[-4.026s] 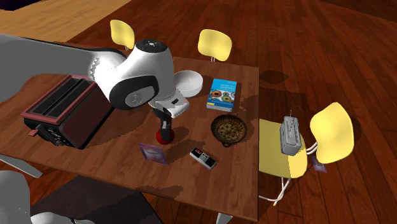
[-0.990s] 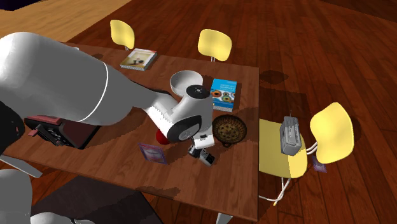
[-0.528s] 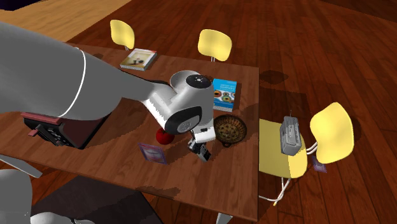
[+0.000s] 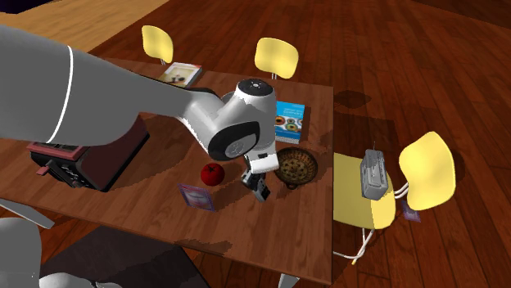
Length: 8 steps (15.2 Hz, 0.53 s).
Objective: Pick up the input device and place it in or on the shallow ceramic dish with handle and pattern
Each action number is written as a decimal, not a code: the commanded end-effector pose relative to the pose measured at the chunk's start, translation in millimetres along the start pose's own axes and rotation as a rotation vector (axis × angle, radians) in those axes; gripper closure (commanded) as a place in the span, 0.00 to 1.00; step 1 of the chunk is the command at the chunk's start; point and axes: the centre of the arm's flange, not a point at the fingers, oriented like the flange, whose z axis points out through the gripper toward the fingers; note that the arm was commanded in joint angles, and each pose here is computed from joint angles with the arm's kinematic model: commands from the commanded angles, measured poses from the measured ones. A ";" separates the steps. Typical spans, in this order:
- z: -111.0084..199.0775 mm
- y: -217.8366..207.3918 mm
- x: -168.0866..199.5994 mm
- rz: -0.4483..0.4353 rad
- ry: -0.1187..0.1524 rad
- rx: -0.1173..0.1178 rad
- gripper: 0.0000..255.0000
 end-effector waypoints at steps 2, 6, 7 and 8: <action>-5.5 -25.0 4.6 0.000 0.000 0.000 1.00; -6.6 -77.2 12.9 0.000 0.000 0.000 1.00; -6.8 -90.2 15.0 0.000 0.000 0.000 1.00; -7.1 -103.2 17.0 0.000 0.000 0.000 1.00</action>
